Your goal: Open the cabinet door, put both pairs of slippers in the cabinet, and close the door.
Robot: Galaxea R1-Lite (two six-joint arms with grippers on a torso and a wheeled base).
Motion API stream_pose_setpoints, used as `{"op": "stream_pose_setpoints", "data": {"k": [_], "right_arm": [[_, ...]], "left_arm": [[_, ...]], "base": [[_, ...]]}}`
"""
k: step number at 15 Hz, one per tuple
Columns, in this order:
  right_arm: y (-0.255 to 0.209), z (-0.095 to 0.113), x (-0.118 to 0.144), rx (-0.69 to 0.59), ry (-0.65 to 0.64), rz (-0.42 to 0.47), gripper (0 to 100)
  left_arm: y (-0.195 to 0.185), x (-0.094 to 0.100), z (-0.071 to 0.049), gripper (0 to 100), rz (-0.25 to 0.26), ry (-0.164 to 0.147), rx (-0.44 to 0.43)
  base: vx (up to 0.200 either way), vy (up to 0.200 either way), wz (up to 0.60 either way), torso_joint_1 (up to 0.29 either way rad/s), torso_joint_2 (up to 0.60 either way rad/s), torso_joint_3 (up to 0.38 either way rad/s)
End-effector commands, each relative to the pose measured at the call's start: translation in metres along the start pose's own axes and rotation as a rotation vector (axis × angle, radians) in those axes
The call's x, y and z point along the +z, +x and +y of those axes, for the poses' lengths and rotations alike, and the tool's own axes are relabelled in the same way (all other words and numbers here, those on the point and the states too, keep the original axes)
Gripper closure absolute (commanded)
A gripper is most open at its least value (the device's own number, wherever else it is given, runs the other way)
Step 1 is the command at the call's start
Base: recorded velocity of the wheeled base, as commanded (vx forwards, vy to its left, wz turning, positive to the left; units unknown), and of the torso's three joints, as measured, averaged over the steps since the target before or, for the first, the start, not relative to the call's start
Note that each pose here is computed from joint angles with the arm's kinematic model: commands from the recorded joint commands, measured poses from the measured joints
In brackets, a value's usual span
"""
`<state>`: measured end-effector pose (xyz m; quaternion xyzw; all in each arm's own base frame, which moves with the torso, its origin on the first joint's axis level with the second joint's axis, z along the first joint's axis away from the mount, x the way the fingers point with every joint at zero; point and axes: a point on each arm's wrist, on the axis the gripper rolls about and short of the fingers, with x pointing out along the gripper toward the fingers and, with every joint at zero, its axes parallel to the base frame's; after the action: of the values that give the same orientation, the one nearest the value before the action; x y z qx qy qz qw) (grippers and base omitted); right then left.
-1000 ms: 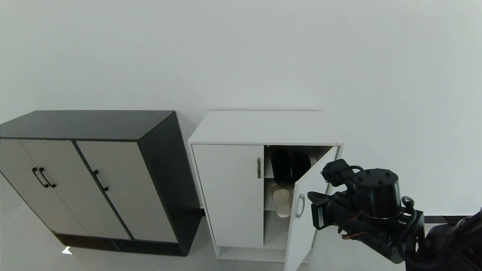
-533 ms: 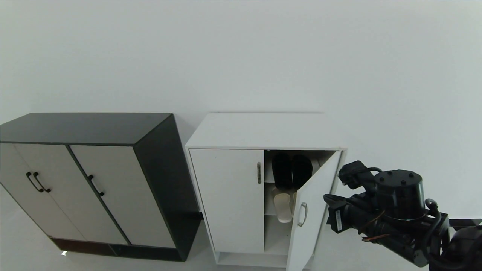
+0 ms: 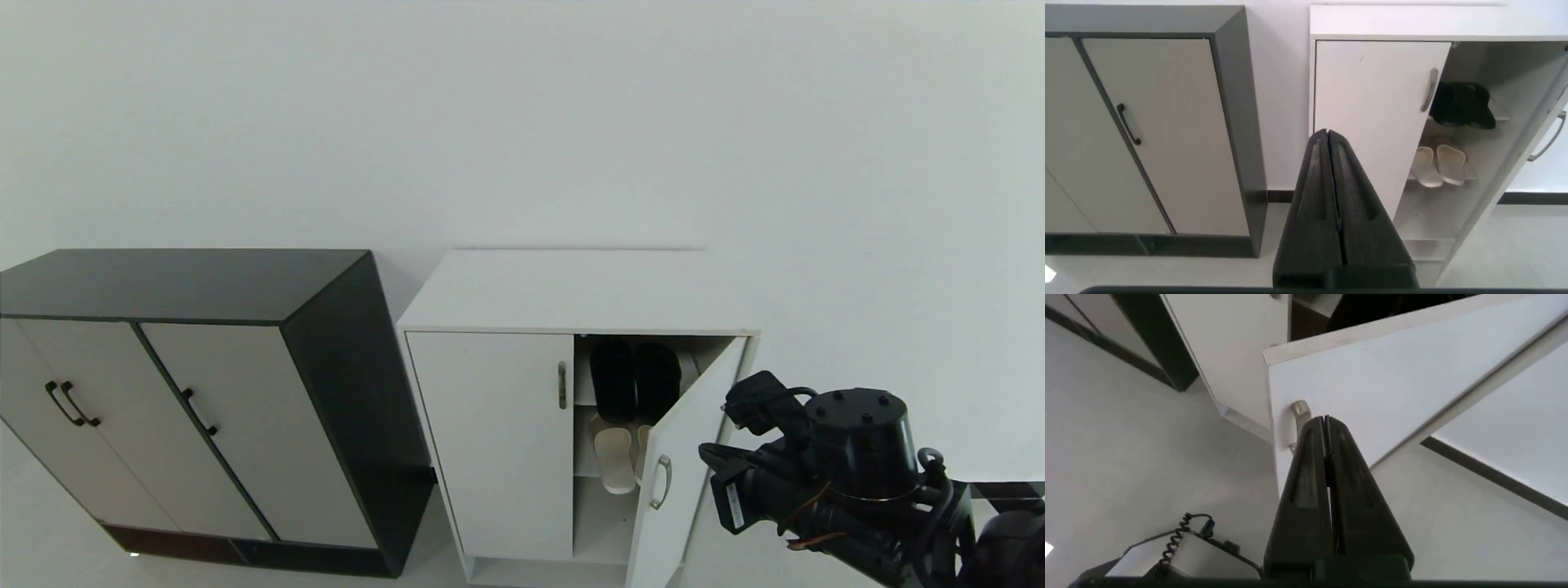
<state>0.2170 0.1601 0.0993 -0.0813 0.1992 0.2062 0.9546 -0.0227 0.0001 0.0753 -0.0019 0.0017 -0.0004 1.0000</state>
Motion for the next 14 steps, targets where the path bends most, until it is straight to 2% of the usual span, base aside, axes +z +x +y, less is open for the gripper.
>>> {"op": "stream_pose_setpoints", "data": {"k": [1,7,10,14], "right_arm": [[0.012,0.003,-0.008,0.000,-0.001,0.035,100],[0.051,0.010,-0.021,-0.002,0.026,0.025,100],[0.071,0.014,-0.025,-0.006,0.040,-0.026,100],[0.086,0.017,-0.024,-0.007,0.078,-0.136,100]], "left_arm": [[0.000,0.000,0.000,100,0.000,-0.001,0.001],[0.000,0.000,0.000,100,0.000,-0.001,0.001],[0.000,0.000,0.000,100,0.000,-0.001,0.001],[0.000,0.000,0.000,100,0.000,-0.002,0.001]], "base": [[0.000,0.000,0.00,0.000,0.00,0.000],[0.000,0.000,0.00,0.000,0.00,0.000],[0.000,0.000,0.00,0.000,0.00,0.000],[0.000,0.000,0.00,0.000,0.00,0.000]]}}
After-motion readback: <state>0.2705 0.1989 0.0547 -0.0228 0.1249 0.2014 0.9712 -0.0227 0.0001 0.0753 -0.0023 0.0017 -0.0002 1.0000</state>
